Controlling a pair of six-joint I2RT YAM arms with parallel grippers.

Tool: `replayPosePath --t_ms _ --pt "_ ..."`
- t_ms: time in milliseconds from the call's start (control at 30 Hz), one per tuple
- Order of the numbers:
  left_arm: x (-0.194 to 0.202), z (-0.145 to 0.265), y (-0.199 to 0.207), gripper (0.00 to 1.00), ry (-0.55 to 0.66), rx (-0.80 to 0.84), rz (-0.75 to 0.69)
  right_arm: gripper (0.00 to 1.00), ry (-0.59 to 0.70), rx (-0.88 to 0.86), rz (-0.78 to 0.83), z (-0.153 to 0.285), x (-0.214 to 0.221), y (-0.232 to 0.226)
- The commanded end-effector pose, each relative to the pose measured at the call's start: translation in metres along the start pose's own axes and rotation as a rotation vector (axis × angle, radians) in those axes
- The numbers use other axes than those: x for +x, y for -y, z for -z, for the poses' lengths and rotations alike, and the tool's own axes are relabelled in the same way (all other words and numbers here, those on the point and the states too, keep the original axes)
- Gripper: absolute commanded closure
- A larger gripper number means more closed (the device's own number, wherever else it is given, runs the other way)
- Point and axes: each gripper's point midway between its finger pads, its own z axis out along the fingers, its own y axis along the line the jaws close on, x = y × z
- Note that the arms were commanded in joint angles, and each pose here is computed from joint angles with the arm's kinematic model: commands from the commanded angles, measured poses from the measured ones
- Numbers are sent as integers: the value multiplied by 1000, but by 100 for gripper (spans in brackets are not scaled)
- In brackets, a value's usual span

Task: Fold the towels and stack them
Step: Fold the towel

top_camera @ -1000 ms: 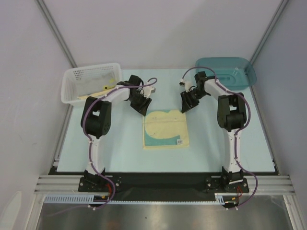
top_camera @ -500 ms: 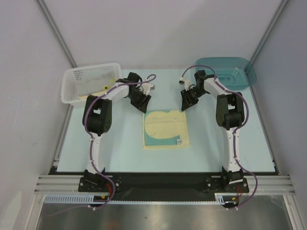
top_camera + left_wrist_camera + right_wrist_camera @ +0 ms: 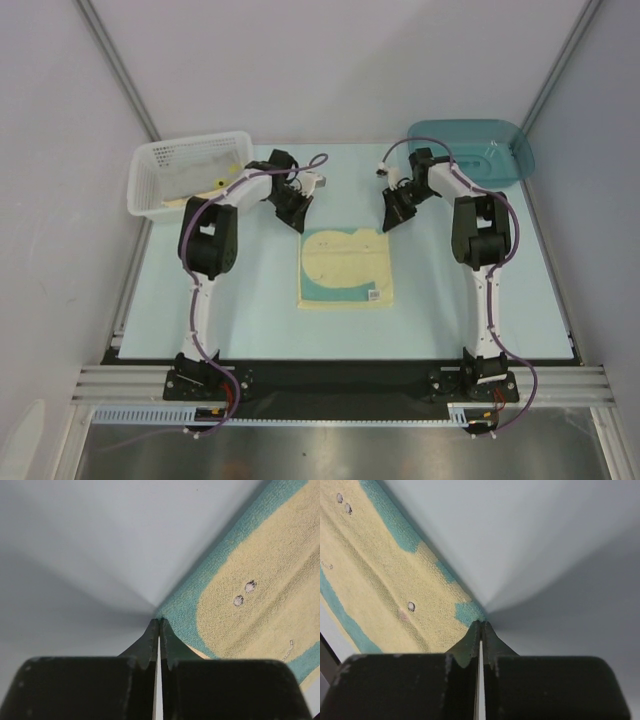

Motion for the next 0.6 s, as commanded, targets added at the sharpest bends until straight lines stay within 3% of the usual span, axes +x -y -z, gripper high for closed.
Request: replayPosePath --t_ms 0,333,567 --pt "-16 5 -2 100 36 11 -30 100 19 27 26 7 -7 7" --pt "-67 61 -2 99 208 -118 -63 100 190 210 123 53 -50 5" --pt "-62 77 9 100 223 -142 -63 100 248 342 131 67 -51 -5"
